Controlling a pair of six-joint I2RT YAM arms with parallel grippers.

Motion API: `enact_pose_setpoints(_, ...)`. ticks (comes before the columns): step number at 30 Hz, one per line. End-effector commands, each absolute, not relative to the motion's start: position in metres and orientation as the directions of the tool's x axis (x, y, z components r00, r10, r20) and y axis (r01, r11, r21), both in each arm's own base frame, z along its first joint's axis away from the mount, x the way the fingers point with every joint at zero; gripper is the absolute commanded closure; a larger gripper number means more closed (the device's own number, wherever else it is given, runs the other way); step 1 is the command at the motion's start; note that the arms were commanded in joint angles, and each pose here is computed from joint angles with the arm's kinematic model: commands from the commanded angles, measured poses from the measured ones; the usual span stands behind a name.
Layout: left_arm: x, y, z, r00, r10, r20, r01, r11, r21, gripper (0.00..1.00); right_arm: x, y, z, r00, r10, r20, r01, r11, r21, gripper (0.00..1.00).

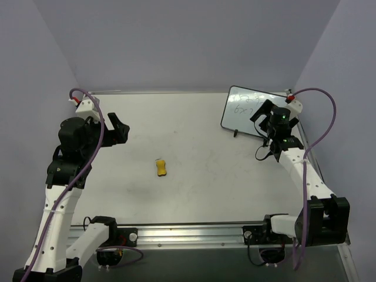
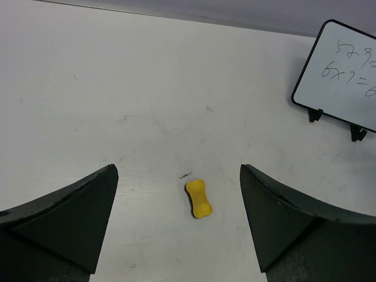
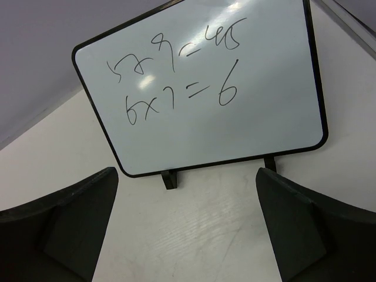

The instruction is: Erase the whiteboard

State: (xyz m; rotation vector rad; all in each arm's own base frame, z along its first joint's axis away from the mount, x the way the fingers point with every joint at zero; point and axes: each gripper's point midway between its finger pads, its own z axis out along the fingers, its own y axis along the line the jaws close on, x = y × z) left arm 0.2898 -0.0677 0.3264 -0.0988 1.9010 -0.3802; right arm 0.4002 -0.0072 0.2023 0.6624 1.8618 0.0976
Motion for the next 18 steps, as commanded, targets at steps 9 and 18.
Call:
enact_pose_setpoints(9, 0.293, -0.07, 0.339, -0.314, -0.255, -0.914, 0.145, 0.939, -0.312, 0.06, 0.412, -0.018, 0.23, -0.197, 0.485, -0.852, 0.382, 0.838, 0.389, 0.0)
enact_pose_setpoints(18, 0.295, -0.071, 0.338, -0.318, -0.258, -0.912, 0.149, 0.937, -0.317, 0.06, 0.434, -0.06, 0.199, -0.191, 0.586, -0.787, 0.443, 0.767, 0.464, 0.0)
